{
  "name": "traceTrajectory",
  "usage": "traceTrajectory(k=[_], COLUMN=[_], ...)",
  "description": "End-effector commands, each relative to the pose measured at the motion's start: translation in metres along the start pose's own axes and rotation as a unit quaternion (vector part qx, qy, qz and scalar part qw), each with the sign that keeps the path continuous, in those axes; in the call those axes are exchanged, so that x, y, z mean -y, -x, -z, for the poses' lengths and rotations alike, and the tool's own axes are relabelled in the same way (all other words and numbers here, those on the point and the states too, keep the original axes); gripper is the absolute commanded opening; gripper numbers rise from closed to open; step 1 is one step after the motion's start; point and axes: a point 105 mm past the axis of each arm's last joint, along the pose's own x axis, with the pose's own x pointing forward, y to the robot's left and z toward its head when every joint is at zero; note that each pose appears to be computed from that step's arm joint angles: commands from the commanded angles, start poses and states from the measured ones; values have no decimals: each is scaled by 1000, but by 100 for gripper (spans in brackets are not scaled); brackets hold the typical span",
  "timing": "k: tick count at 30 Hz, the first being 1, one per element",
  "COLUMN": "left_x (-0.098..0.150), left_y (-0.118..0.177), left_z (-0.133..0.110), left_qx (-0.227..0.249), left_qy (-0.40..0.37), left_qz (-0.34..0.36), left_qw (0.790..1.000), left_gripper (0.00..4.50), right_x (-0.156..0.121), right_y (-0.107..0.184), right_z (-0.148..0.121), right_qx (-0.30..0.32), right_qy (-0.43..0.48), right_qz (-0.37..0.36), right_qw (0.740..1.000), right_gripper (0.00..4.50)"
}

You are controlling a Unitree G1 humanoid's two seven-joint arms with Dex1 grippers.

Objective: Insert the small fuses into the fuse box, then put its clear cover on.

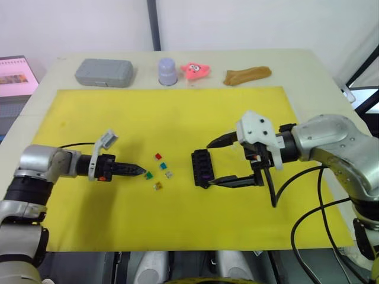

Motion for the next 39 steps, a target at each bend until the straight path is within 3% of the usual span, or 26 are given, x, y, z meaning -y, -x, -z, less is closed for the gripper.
traceTrajectory(k=[1, 11, 16, 17, 36, 39], left_x=[3, 6, -2, -4, -14, -12], left_y=[-7, -14, -14, -13, -7, 1], left_z=[0, 14, 16, 16, 21, 12], left_qx=[-11, -42, -45, -44, -39, -16], left_qy=[1, 0, -9, -10, -15, -35], left_qz=[7, 18, -2, -7, -30, -35], left_qw=[1000, 999, 999, 999, 999, 999], left_gripper=[271, 271, 25, 3, 3, 3], right_x=[-5, -6, -6, -5, -2, -3], right_y=[0, -1, -1, -1, -1, -2], right_z=[-11, -11, -12, -12, -12, -9], right_qx=[10, 8, 8, 8, 9, 6], right_qy=[26, 26, 28, 28, 30, 27], right_qz=[0, 5, 7, 8, 14, 15], right_qw=[1000, 1000, 1000, 1000, 999, 1000], right_gripper=[450, 450, 450, 450, 450, 450])
